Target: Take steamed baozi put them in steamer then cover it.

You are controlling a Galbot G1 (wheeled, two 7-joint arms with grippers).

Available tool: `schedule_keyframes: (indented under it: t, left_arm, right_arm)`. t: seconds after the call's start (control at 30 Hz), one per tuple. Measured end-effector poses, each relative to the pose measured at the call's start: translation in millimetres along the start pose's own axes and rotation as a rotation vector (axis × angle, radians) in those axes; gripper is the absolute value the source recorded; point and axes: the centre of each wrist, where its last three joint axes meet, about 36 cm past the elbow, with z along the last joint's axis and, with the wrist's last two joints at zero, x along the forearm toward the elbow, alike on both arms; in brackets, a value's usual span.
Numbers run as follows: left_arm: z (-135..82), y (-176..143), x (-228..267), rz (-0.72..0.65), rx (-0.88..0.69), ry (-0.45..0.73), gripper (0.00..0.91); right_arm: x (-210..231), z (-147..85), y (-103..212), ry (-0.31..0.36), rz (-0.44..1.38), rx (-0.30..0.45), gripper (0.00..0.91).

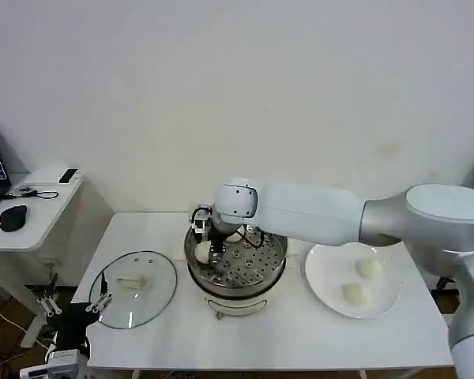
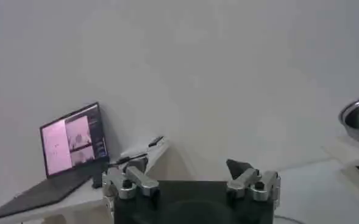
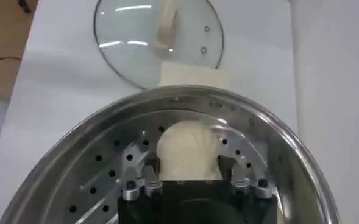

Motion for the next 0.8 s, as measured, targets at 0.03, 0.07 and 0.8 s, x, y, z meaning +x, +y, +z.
schedule_keyframes:
  t: [0.03,0.07,0.8]
  left_arm:
    - [0,0,0,0.001,0.001,0.0,0.907]
    - [0,-1,0,0.001,0.001,-0.001,0.907]
    - [-1,-5,-3,0.03,0.001,-0.013,0.907]
  right_arm:
    - [2,0,0,0.0,0.002,0.002,0.907]
    - [4,0,-1,-0.001,0.004,0.004,0.907]
    - [123,133,-14,0.086,0.099,0.072,0.907]
